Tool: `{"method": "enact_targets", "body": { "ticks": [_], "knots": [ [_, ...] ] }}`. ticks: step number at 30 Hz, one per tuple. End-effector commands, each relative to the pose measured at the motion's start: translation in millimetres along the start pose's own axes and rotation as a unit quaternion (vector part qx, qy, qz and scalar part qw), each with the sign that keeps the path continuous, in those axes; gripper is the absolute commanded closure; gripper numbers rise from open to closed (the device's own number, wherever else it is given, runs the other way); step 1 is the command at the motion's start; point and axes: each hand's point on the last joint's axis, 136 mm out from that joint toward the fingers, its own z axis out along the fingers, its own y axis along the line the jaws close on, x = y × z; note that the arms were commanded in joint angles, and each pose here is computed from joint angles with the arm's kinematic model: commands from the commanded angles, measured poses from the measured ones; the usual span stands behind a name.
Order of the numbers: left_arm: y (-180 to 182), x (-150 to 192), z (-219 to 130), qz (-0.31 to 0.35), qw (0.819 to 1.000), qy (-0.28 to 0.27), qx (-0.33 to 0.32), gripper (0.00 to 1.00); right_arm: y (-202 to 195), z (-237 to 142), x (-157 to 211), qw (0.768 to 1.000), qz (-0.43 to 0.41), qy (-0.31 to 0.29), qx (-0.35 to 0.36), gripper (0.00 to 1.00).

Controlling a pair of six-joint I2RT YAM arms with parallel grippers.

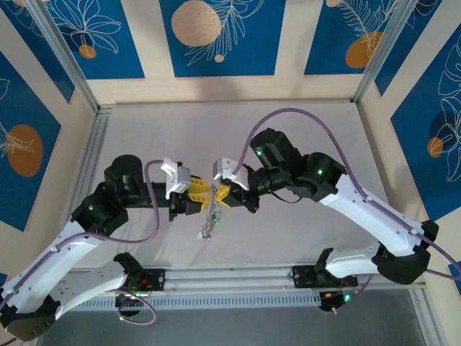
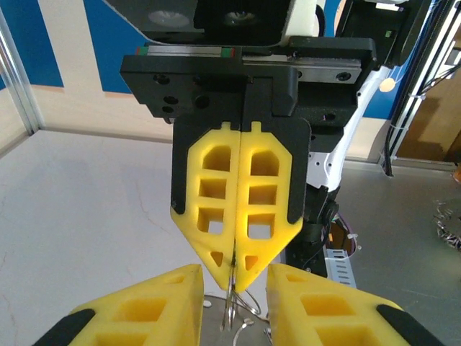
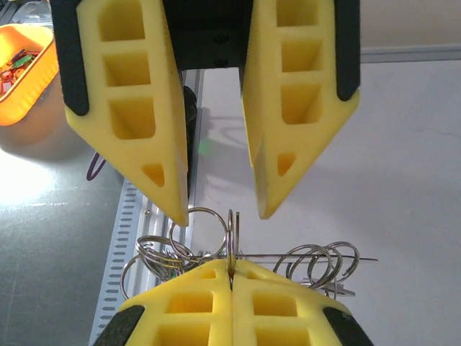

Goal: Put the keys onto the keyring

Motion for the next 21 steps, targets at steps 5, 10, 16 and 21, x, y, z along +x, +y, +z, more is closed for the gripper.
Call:
{"method": "enact_targets", "body": {
  "ticks": [5,10,16,21],
  "knots": [
    [-5.5,-3.6,2.7,0.013,1.0,0.006,0.021,0.73,6.7,-11.5,-17.1,1.0,-0.024,-0.016,-0.005,1.0],
    [-3.1,-1.8,5.3,0.011,1.0,0.008,0.02,0.81,13.9,-15.6,-24.5,0.999,-0.031,-0.029,-0.023,1.0],
    [-3.7,-3.6,3.7,0.016,1.0,0.003,0.018,1.0,14.5,-16.9,-26.1,0.999,-0.033,-0.034,-0.024,1.0],
    [-6.9,-9.3,0.8,0.026,0.999,-0.018,0.02,1.0,13.6,-18.8,-25.9,0.998,-0.019,-0.049,-0.026,0.8]
  ]
}}
